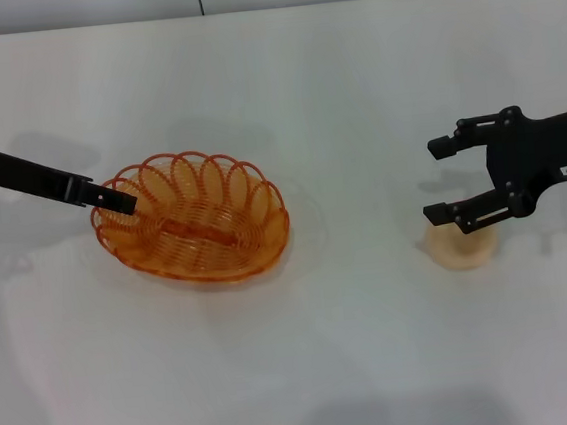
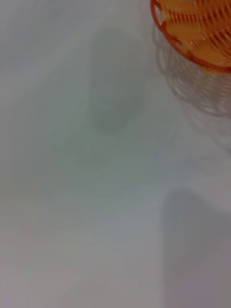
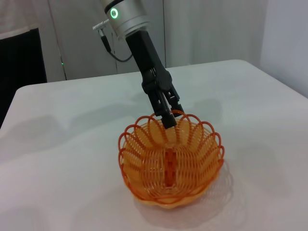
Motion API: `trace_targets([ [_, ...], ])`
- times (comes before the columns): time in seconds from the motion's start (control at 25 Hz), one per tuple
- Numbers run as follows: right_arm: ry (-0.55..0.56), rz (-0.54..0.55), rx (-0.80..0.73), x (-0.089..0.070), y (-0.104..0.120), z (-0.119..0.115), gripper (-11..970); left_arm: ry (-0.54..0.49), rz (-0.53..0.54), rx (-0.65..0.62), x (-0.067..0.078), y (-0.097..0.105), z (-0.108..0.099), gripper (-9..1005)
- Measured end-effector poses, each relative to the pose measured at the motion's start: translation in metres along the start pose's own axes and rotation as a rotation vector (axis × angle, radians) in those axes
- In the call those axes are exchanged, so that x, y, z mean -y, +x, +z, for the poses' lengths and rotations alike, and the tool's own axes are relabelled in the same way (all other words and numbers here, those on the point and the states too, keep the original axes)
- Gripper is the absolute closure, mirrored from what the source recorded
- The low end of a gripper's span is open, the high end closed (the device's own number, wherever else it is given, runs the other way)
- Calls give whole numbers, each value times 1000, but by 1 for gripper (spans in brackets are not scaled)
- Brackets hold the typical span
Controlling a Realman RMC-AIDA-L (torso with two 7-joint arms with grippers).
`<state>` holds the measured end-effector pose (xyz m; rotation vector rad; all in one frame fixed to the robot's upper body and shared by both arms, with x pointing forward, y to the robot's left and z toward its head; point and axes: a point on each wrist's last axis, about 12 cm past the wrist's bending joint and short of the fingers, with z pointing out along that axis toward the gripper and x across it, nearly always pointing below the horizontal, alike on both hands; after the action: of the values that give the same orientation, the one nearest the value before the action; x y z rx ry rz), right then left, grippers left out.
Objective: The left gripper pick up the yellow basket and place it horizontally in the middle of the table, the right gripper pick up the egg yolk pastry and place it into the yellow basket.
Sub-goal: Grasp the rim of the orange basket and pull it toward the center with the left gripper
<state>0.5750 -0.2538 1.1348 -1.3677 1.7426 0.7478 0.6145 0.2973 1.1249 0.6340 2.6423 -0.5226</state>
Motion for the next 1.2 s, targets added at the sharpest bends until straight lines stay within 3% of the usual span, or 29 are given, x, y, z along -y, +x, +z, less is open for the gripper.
trace_targets([
  [0.52,13,-6,-1,1,1,0,118,25,23,-28,12,-2,14,138],
  [1.2,16,-9,2,2,2,-1,118,32,20,-28,14,-1,17,710],
])
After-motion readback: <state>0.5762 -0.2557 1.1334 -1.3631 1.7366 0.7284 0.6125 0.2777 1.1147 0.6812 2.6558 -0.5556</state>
